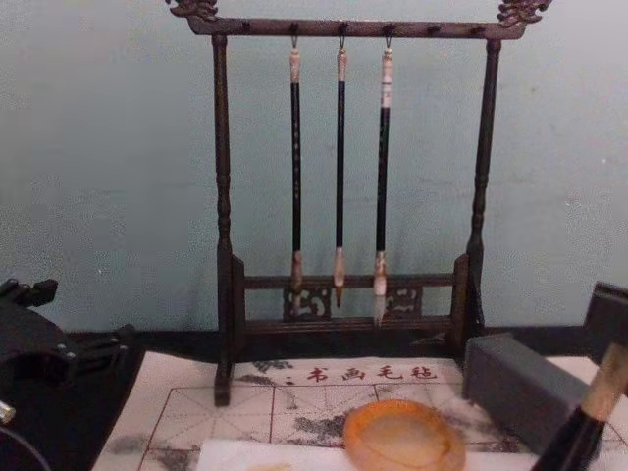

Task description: Pick up the brush from the inkstone, write on the paper, then place the brush back to its original position.

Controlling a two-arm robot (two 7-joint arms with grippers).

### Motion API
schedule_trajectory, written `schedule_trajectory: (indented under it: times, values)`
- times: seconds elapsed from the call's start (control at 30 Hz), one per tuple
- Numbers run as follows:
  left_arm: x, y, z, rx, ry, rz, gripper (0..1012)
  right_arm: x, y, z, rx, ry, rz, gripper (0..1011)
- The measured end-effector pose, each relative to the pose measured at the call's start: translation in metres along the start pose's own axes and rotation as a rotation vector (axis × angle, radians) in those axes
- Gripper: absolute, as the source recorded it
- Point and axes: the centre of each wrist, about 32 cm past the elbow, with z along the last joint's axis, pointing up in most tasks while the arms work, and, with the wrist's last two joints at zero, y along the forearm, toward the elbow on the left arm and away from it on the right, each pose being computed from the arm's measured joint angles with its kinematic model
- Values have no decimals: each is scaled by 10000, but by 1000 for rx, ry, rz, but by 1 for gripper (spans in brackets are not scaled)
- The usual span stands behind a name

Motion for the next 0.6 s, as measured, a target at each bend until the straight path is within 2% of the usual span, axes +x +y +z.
schedule_trajectory:
  times: [0.33,0.6]
  values:
    - [0,0,0,0,0,0,1001,-1,-17,-10,-20,-5,51,184]
    - [0,0,0,0,0,0,1001,18,26,-33,-27,-14,60,184]
